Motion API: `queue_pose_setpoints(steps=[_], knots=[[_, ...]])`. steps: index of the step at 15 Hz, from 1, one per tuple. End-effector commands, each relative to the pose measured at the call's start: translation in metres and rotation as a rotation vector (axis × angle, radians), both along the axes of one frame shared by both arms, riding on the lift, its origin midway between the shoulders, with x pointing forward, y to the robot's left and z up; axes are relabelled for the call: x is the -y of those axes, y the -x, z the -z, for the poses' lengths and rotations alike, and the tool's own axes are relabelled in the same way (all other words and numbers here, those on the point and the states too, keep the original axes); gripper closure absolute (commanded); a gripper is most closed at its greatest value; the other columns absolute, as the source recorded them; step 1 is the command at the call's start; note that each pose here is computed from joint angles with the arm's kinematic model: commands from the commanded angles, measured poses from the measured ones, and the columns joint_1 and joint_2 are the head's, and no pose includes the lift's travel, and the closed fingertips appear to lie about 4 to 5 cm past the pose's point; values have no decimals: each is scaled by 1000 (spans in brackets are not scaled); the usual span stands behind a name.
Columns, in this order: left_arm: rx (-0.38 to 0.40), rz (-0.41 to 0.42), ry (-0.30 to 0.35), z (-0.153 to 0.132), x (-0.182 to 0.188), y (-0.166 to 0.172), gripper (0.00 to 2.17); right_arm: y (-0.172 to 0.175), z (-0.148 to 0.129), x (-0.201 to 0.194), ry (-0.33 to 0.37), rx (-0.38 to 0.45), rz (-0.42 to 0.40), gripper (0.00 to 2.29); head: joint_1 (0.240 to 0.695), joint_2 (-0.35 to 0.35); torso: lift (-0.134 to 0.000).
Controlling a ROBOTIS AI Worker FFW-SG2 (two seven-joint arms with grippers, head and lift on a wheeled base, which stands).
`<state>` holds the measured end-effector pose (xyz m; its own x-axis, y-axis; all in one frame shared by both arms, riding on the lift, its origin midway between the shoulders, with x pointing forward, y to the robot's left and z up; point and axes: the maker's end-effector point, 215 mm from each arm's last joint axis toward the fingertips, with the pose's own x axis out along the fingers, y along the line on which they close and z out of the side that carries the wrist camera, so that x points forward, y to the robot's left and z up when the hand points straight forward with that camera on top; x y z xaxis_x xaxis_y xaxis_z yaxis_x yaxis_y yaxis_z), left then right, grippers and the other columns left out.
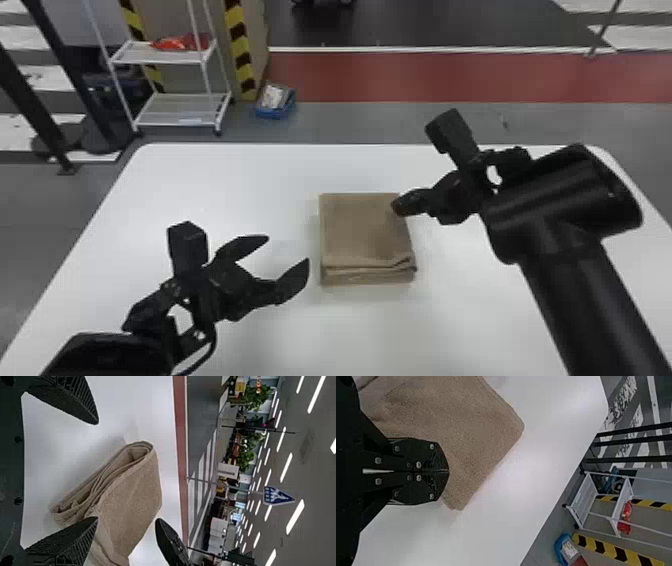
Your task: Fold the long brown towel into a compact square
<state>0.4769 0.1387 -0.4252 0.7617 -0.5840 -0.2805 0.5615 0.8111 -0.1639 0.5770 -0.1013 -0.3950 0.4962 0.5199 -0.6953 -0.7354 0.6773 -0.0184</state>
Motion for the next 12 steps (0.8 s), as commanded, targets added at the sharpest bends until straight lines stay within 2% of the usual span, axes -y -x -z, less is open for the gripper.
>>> queue_pose_setpoints(steps=[1,4,7,9,10,12], knots=[[-3,-1,-3,1,-1,4,16,-12,3,-16,19,18,-19,2142,695,35,-120],[-2,-6,-1,0,-6,6,16,-24,19,-25,83,26,-37,2142,695,52,-120],[-1,-13,0,0,-13,7,16,-30,29,-14,149,27,-25,2142,695,69,-120],[2,-14,1,0,-12,4,16,-32,33,-7,153,23,-7,2142,695,66,-120],[1,-14,3,0,-12,4,16,-31,31,-5,120,17,10,2142,695,64,-120],[7,-36,17,-4,-23,1,16,-30,-14,-12,-41,58,59,2138,695,58,-120]])
